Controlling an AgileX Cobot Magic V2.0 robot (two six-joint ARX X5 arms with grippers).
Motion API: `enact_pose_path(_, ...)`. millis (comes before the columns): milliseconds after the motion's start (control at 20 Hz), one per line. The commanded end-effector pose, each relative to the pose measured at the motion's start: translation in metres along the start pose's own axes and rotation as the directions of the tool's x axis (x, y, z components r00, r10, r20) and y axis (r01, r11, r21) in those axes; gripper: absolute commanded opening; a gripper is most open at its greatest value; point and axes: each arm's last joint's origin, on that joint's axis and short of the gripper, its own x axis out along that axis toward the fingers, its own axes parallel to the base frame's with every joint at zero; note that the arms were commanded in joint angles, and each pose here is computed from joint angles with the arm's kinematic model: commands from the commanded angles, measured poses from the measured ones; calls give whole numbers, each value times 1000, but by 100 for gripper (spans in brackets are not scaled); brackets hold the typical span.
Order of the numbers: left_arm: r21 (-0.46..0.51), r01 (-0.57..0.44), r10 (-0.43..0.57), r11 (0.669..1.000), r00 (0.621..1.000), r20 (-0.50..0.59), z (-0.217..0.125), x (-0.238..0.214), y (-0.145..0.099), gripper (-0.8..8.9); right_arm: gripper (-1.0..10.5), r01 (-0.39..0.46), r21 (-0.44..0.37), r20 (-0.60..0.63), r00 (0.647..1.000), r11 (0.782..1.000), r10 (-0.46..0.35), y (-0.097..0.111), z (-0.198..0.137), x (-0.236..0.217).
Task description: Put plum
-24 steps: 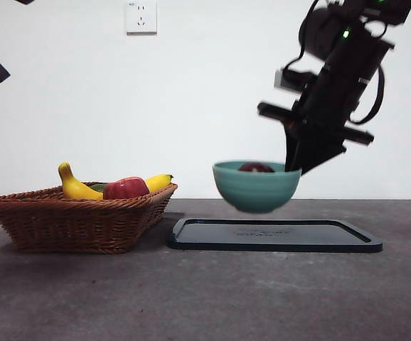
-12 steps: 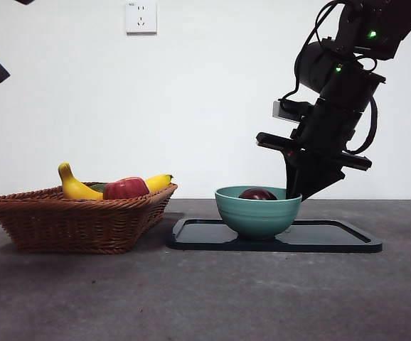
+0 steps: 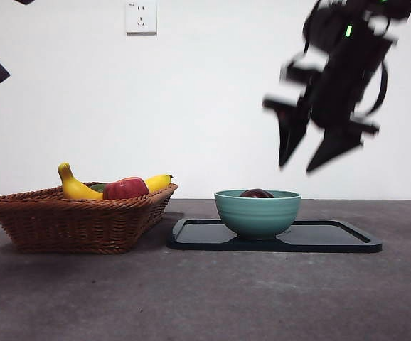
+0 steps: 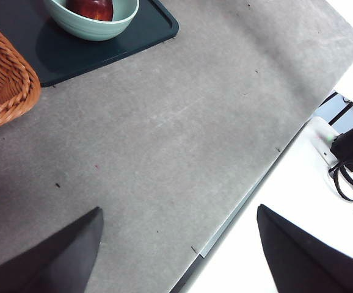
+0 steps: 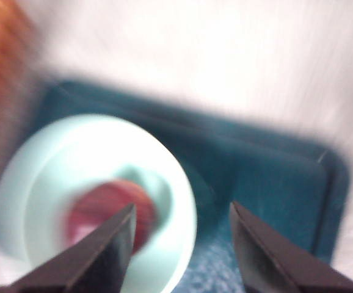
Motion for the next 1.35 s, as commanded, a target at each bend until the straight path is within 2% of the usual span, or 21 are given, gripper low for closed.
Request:
enact_pose_path(50,5,10,-10,1000,1000,5,2,0,-1,404,246,-19,-29,73,997,999,21,9,11,-34)
enact_pose_path(250,5,10,-10,1000,1000,5,2,0,-1,403,246,-88,-87,104,990,992,97,23,4,-98)
enact_pose_path(600,7,10,-10,1000,1000,7,2,0,-1,404,246,-128,-193,135,978,973,156,42,-36,-181)
enact_pose_path(1050,7,10,-10,1000,1000,8,2,0,-1,403,246,-250,-264,65,959,931,276,38,-132,-191)
enact_pose_path(1200,6,10,-10,1000,1000,8,2,0,-1,404,245,-301,-254,34,947,919,320,34,-154,-187)
enact_pose_path(1350,6,10,-10,1000,1000,8,2,0,-1,403,245,-311,-255,28,944,916,328,32,-163,-187)
